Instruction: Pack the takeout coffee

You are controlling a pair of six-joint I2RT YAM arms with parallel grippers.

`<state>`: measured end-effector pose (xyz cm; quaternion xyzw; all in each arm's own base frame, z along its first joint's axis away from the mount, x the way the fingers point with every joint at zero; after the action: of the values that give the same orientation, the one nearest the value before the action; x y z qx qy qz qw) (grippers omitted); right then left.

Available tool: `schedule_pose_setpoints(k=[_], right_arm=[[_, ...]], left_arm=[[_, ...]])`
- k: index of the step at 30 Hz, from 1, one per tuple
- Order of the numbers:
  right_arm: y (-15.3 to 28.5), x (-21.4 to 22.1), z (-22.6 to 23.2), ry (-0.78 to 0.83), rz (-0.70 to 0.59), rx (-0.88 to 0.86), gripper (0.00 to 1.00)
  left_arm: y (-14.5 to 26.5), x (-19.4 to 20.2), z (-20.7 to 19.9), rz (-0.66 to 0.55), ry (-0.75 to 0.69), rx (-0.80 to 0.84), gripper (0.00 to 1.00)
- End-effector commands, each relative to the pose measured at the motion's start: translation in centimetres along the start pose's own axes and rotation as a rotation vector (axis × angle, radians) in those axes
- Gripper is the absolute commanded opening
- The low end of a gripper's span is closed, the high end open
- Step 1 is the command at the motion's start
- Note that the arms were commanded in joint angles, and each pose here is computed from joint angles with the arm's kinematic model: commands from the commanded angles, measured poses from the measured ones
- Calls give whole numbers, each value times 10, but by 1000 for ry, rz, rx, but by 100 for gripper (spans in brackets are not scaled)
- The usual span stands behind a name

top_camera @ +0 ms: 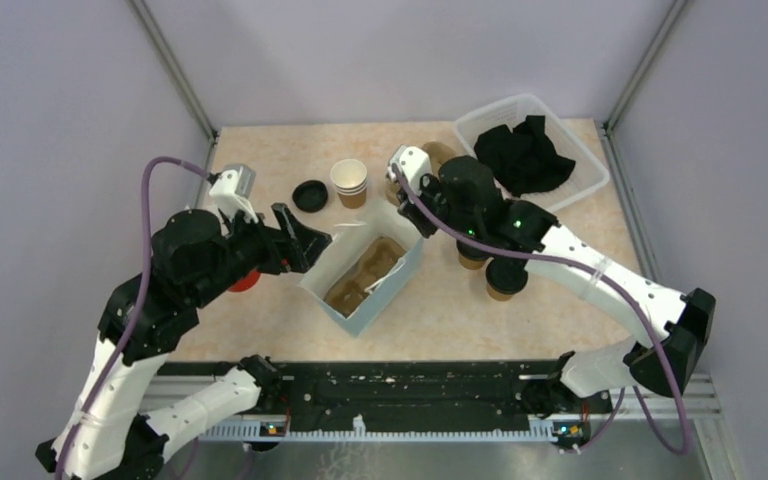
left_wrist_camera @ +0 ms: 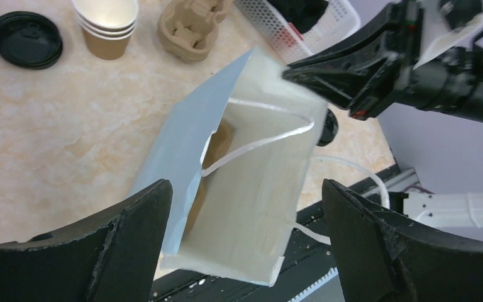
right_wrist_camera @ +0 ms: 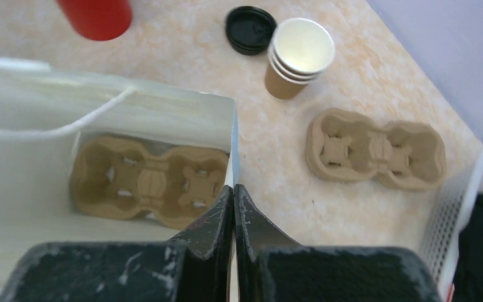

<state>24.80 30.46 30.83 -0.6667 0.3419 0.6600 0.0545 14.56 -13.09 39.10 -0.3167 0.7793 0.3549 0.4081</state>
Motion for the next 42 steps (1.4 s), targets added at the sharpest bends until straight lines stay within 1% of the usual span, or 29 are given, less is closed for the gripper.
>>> schedule_pose_setpoints(k=[1, 4, 7, 10, 12, 14, 20, 22, 28, 32, 34, 35, 36, 37, 40, 41, 42], right_arm=[[20, -23, -26, -298, 45, 270, 0], [30, -15, -26, -442, 99, 415, 0], [32, -14, -20, -571, 91, 464, 0], [32, -12, -18, -645, 89, 497, 0], [36, -7, -20, -701, 108, 555, 0], [40, -4, -19, -750, 104, 590, 0], [42, 4, -10, -824, 81, 596, 0], [44, 4, -11, -832, 77, 607, 0], [46, 9, -10, -865, 81, 627, 0], [45, 9, -9, -881, 70, 613, 0], [46, 5, -8, -875, 65, 594, 1], [48, 2, -8, -869, 66, 589, 8], [52, 0, -9, -859, 63, 587, 16], [57, -5, -10, -844, 54, 576, 26], [89, -18, -17, -777, 20, 565, 50], [101, -18, -23, -746, 23, 569, 55], [112, -14, -28, -732, 38, 583, 60]], left_arm=[[-8, -5, 17, 45, 29, -171, 95], [-13, 1, 33, 136, 65, -339, 93], [-22, 5, 32, 206, 66, -356, 91], [-30, 13, 28, 251, 98, -347, 88], [-33, 20, 28, 294, 112, -354, 84], [-36, 28, 33, 337, 127, -403, 79], [-47, 39, 33, 416, 140, -429, 62], [-45, 45, 36, 431, 151, -439, 61], [-47, 67, 41, 495, 171, -458, 50], [-52, 70, 49, 494, 145, -493, 43], [-57, 65, 51, 471, 119, -494, 34], [-59, 62, 53, 458, 103, -506, 27], [-62, 59, 55, 445, 86, -519, 21], [-64, 56, 58, 434, 64, -533, 17], [-68, 44, 68, 400, -9, -596, 5], [-68, 41, 70, 392, -30, -604, 1], [-69, 38, 71, 387, -44, -610, 0]])
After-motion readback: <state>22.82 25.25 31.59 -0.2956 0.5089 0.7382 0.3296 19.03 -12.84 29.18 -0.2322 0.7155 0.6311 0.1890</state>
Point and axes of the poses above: each gripper's point midway between its finger pads, its own y axis back along the fingers, its own z axis along the line the jaws close on, x = y × z, the point moved 3 cm from there along y, back along the fingers, and after that the axes turned 5 degrees about -y, right-handed, at the moved point
